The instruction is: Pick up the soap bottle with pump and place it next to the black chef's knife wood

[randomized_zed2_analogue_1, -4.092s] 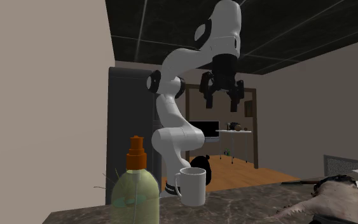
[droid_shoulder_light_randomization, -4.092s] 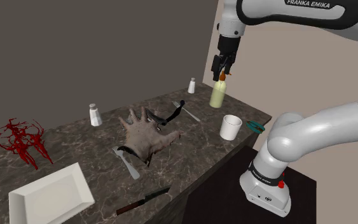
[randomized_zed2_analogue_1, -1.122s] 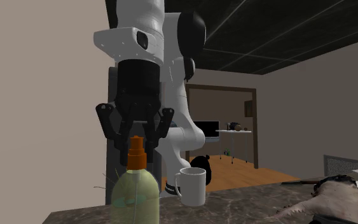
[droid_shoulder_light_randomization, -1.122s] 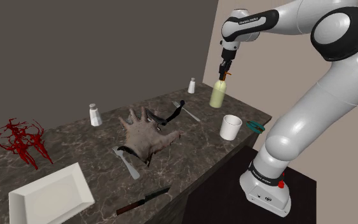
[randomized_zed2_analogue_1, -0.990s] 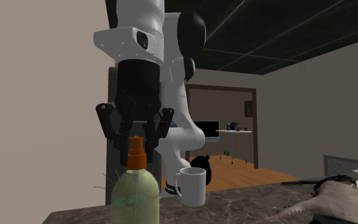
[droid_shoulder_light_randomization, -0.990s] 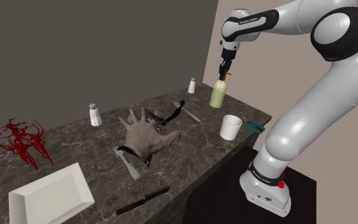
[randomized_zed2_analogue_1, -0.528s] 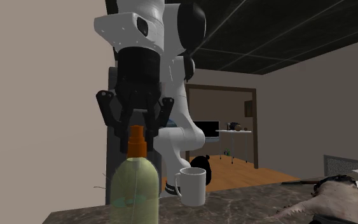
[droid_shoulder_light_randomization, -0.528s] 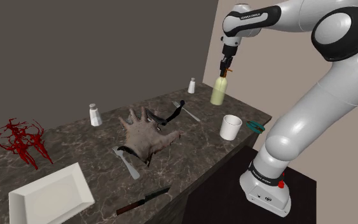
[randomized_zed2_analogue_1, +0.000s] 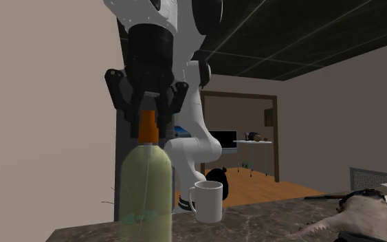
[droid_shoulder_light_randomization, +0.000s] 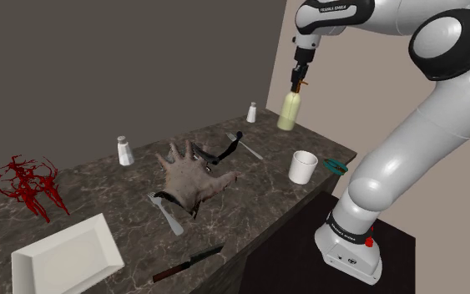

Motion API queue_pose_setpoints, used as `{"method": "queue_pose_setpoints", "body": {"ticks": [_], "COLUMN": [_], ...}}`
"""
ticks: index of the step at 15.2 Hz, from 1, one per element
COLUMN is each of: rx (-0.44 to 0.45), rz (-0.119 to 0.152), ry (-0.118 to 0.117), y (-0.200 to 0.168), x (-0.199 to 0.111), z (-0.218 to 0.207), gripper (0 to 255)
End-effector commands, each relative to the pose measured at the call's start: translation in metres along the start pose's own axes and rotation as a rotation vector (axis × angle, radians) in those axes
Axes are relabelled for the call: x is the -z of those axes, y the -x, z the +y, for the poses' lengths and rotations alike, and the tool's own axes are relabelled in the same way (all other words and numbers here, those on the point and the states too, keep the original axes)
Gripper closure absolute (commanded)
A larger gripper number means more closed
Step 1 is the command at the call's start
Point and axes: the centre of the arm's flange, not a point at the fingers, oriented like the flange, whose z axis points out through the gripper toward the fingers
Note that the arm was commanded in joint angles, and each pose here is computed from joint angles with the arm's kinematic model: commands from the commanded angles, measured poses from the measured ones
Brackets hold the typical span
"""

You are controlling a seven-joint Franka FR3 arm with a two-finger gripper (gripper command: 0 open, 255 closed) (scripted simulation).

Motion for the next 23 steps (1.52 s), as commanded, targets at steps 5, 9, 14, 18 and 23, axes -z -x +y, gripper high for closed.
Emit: {"method": "queue_pose_setpoints", "body": {"ticks": [5, 9, 14, 18, 23], "rx": [0.000, 0.000, 0.000, 0.000, 0.000], "rz": [0.000, 0.000, 0.000, 0.000, 0.000], "ry": [0.000, 0.000, 0.000, 0.000, 0.000], "y": [-0.002, -0.008, -0.014, -0.019, -0.026], "x": [0.018, 0.019, 0.021, 0.022, 0.023], "z": [-0.026, -0.078, -0.144, -0.197, -0.262], "gripper": [255, 255, 255, 255, 255]}}
